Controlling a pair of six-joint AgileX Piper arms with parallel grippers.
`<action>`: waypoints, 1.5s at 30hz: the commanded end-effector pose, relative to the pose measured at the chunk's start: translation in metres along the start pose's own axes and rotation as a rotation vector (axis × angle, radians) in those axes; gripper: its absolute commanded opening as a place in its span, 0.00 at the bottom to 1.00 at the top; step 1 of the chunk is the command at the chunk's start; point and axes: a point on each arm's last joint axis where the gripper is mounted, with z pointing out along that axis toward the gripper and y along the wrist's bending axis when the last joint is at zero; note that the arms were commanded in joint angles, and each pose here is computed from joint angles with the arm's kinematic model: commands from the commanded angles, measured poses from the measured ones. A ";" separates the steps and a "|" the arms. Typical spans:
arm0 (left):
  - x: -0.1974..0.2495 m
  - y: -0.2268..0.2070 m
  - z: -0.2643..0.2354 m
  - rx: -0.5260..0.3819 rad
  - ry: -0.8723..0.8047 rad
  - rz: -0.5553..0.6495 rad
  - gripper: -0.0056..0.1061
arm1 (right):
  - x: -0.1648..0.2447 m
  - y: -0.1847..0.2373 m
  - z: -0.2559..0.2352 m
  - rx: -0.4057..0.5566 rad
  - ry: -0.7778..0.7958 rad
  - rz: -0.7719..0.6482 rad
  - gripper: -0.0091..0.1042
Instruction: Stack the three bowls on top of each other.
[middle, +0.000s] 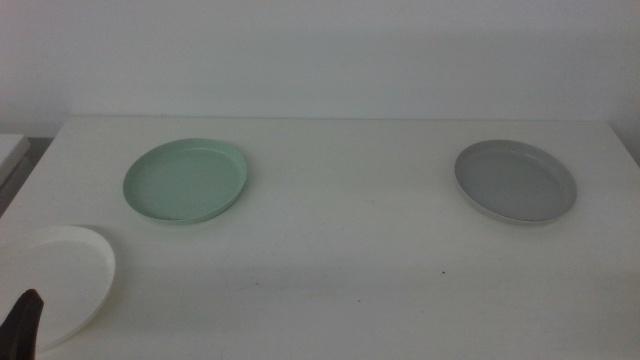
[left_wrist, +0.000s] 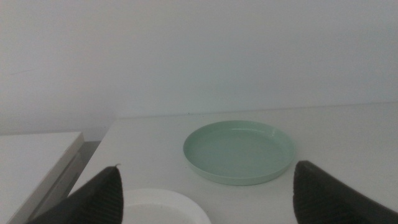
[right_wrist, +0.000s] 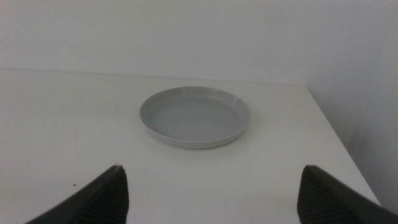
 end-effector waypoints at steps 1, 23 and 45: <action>-0.001 0.000 0.000 -0.001 -0.017 0.000 0.89 | 0.000 -0.001 0.000 0.010 -0.007 -0.013 0.89; -0.101 0.006 0.022 -0.064 0.278 -0.062 0.89 | 0.000 -0.001 0.000 0.010 -0.007 -0.013 0.89; -0.134 0.007 0.084 -0.039 1.015 -0.206 0.89 | 0.000 -0.001 0.000 0.010 -0.007 -0.013 0.89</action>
